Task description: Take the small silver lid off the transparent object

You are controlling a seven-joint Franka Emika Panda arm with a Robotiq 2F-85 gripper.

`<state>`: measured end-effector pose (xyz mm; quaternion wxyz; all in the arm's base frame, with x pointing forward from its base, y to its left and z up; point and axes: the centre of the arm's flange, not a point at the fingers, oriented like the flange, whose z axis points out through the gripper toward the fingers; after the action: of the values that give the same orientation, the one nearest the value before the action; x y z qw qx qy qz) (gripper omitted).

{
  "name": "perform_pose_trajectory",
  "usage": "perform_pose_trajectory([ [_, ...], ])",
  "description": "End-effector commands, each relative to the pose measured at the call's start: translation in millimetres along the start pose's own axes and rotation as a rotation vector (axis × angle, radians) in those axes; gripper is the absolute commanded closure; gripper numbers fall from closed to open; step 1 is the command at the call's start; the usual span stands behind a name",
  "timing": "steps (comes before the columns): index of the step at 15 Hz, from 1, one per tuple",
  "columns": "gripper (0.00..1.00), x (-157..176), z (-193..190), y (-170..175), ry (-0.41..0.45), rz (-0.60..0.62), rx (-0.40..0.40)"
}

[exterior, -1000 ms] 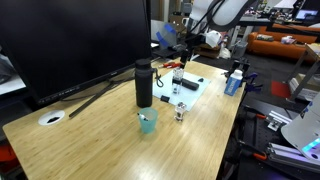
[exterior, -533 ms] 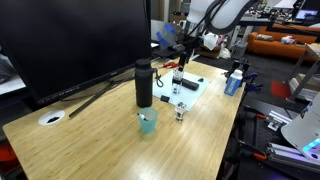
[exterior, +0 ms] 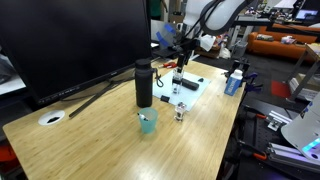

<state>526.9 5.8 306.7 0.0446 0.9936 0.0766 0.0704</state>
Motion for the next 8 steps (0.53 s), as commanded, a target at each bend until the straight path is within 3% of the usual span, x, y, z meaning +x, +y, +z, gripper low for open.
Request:
perform_pose_trajectory([
  [1,0.00,16.5,0.0,4.4,-0.017,0.022,-0.006],
  [8,0.00,22.0,-1.1,8.8,-0.038,0.067,0.007],
])
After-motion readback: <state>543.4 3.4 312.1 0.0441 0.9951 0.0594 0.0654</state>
